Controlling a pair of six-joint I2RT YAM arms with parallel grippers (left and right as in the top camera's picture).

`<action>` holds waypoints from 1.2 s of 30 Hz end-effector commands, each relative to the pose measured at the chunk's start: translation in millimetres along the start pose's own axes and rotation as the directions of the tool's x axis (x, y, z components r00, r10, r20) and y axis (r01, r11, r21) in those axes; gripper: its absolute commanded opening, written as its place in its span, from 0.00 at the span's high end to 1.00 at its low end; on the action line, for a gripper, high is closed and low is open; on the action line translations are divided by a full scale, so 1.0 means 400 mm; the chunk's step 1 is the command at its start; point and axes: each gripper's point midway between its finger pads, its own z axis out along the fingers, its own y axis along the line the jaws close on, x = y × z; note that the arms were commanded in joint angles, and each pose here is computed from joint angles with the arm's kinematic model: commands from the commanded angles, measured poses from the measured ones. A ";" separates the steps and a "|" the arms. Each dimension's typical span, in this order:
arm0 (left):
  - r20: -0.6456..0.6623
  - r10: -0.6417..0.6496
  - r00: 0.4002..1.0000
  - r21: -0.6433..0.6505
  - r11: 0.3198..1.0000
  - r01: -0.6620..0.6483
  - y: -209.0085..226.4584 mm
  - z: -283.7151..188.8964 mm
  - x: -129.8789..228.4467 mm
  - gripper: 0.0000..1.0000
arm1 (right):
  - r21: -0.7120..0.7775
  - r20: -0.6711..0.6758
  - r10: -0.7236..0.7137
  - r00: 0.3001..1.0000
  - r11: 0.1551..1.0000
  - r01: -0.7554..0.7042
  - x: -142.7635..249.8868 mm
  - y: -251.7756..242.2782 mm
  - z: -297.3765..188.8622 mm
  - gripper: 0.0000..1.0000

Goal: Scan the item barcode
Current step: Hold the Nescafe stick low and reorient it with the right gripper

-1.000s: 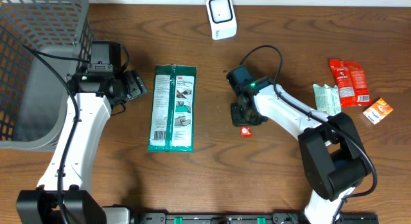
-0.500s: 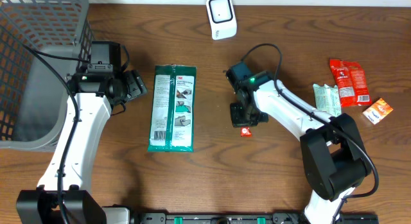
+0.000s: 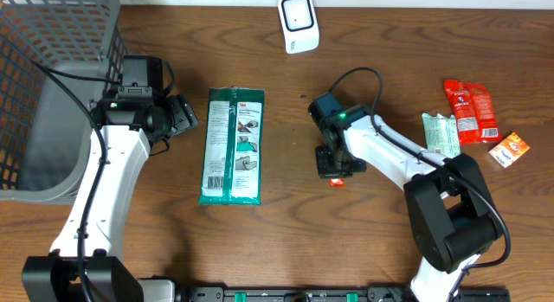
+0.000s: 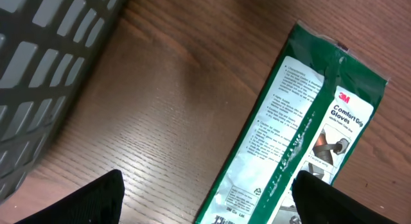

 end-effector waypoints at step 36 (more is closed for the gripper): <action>-0.001 -0.010 1.000 -0.012 1.000 0.010 0.007 0.003 0.002 0.16 | 0.121 -0.021 -0.007 1.000 0.993 0.010 0.041 -0.058 0.045 0.92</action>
